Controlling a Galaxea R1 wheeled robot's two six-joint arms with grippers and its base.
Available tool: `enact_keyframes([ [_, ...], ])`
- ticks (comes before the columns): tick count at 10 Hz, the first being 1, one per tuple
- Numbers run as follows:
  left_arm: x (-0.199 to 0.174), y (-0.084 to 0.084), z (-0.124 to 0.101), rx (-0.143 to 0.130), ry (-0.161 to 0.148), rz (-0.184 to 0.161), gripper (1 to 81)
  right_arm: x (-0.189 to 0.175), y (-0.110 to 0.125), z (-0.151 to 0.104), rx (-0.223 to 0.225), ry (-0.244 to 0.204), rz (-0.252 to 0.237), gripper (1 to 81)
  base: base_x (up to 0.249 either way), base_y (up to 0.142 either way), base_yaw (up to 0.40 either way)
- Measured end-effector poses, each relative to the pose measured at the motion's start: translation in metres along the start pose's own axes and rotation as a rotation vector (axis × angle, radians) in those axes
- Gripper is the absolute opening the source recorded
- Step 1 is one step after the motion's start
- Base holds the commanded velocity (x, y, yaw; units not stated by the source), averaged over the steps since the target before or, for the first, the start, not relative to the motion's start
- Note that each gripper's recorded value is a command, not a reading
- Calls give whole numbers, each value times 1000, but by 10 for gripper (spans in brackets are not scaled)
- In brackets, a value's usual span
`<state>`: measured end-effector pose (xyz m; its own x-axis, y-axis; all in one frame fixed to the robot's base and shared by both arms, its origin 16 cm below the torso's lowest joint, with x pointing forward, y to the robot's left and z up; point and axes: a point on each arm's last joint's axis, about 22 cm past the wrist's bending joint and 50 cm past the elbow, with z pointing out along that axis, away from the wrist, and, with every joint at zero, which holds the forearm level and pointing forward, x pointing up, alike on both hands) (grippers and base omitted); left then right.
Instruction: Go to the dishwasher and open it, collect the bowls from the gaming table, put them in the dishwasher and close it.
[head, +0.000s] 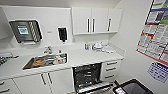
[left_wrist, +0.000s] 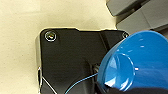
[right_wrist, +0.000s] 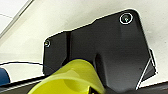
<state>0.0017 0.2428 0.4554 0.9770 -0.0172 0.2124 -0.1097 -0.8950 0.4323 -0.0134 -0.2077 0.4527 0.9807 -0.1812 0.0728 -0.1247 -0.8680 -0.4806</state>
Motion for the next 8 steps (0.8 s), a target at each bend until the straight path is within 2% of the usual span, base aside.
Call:
enact_keyframes([
  [3, 9, 0, 2, -1, 8, 3, 10, 7, -1, 1, 3, 7, -2, 10, 113, 0, 0],
  [7, -9, 4, 0, -3, -13, -6, 10, -10, 1, 0, -6, -14, 5, 10, 78, 0, 0],
  [8, 6, 3, 3, -4, 3, 1, 10, 4, -1, 2, -2, 2, -2, 10, 0, 0, 0],
])
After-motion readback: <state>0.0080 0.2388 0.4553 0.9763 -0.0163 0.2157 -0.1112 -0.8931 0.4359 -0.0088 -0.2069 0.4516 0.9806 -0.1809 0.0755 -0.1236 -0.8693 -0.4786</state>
